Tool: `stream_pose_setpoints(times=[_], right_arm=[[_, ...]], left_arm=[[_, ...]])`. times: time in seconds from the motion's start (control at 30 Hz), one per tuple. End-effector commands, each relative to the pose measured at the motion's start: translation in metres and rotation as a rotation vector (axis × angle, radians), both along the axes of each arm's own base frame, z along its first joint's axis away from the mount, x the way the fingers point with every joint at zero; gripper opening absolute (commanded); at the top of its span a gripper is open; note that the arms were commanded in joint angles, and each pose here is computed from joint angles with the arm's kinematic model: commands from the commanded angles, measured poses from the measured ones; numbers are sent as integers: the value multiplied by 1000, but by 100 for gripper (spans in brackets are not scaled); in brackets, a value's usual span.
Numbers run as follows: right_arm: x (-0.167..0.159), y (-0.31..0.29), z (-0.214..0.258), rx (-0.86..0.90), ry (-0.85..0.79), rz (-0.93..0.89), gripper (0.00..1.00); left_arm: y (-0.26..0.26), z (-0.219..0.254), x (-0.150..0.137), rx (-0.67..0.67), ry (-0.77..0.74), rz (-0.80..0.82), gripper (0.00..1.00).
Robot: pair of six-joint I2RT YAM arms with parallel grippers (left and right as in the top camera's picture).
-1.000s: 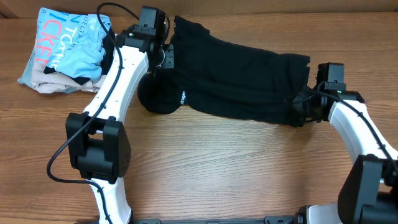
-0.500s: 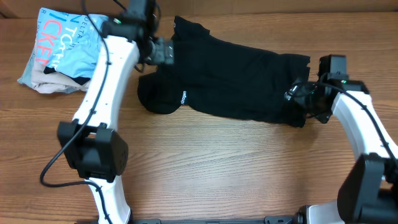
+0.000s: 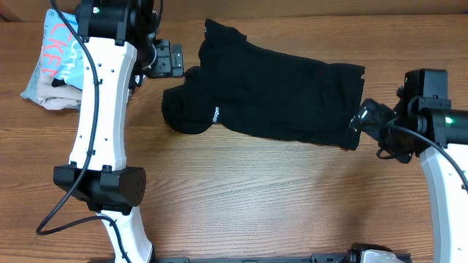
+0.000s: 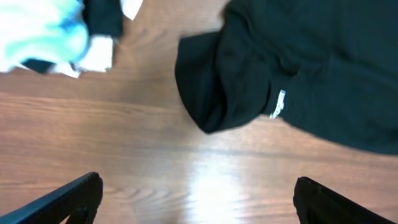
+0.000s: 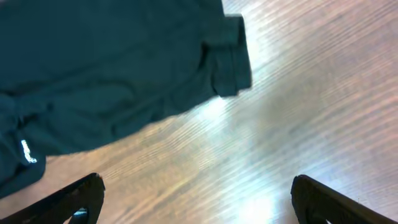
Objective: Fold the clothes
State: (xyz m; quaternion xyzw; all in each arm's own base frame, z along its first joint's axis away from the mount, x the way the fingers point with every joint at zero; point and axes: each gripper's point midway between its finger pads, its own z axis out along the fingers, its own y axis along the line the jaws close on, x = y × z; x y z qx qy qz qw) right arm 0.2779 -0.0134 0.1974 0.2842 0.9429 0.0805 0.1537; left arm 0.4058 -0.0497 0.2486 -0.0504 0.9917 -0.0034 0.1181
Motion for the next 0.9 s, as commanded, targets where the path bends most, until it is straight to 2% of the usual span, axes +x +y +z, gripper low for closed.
stream_pose_setpoints(times=[0.0, 0.17, 0.23, 0.3, 0.4, 0.5, 0.53, 0.6, 0.63, 0.83, 0.87], right_arm=[[-5, 2, 6, 4, -2, 8, 99], [-4, 2, -10, 8, 9, 9, 99], [-2, 2, -16, 8, 8, 9, 99], [0, 2, -21, 8, 7, 9, 99], [2, 1, -26, 8, 5, 9, 99], [4, 1, -28, 7, -1, 9, 99], [5, 1, -27, 6, -4, 9, 99], [6, 1, -27, 6, -11, 9, 99], [7, 1, -27, 5, -14, 9, 99], [11, 0, -25, 3, -31, 9, 99], [11, 0, -25, 3, -32, 9, 99]], left_arm=[[-7, -8, -25, -18, 66, -14, 100], [-3, -59, -58, 13, 236, -8, 100], [-12, -85, -66, -6, 271, -65, 100], [-24, -108, -71, -24, 293, -127, 96], [-45, -142, -76, -31, 297, -234, 85], [-61, -173, -72, -16, 248, -311, 65], [-64, -182, -69, -7, 225, -320, 56], [-67, -198, -63, 1, 180, -326, 31], [-67, -205, -60, -2, 157, -327, 23], [-65, -230, -39, 24, 26, -317, 5], [-65, -231, -35, 30, 4, -315, 4]])
